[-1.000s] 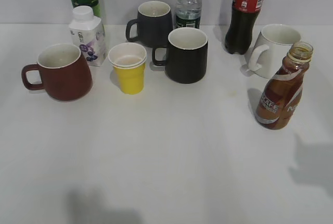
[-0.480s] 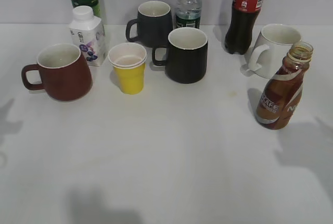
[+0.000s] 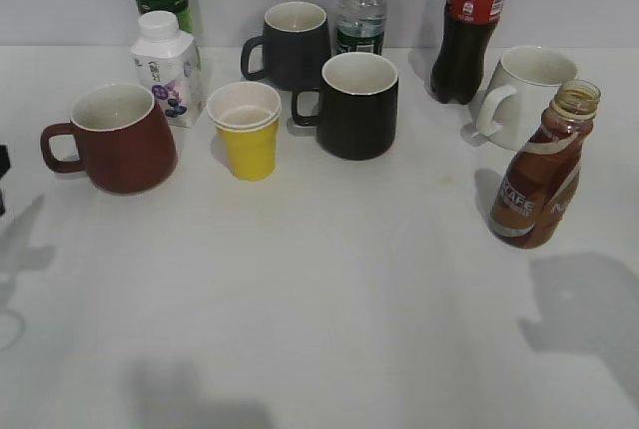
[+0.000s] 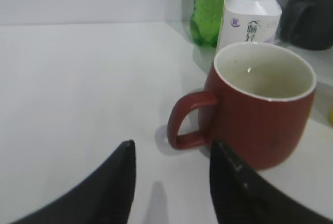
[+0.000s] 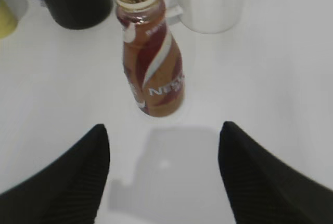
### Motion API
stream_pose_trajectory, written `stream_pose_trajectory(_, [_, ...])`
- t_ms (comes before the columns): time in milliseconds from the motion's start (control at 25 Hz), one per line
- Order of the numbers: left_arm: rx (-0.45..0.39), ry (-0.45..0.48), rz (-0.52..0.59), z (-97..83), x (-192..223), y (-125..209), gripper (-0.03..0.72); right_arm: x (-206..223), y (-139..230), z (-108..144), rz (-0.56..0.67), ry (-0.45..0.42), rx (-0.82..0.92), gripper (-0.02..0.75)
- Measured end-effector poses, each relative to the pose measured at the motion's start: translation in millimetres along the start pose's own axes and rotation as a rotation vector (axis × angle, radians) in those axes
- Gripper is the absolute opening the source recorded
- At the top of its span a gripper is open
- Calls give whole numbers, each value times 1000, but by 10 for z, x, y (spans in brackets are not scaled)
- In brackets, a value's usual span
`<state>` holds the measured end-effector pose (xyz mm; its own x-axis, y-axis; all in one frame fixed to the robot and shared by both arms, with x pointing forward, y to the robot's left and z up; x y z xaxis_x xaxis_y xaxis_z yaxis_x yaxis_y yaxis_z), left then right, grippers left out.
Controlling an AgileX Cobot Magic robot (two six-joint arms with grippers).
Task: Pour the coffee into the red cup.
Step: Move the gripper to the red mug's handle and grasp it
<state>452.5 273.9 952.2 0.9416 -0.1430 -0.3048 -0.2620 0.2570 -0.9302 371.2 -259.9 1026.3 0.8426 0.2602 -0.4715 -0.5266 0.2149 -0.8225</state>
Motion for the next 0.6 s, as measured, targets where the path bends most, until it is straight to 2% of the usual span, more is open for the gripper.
stream_pose_trajectory(320, [-10,24,17,-69,383,274,385,2,-14,5,-16,-5,0,490])
stream_pose_trajectory(600, [-15,25,5,-75,698,337,386,2,-17,6,-19,-6,0,490])
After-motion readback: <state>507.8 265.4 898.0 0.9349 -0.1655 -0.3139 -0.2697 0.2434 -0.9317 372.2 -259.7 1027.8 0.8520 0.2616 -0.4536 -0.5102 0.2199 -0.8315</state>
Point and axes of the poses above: a point on each arm's last joint axis where the gripper is mounted, x pointing out along that axis toward the gripper, z along the wrist's bending axis when the last joint is at zero, y = z × x, the point moved 2 cm from there along x, pointing out along that axis toward the gripper, and after that the axes turned 15 degrees about x, right-handed, at the moved point
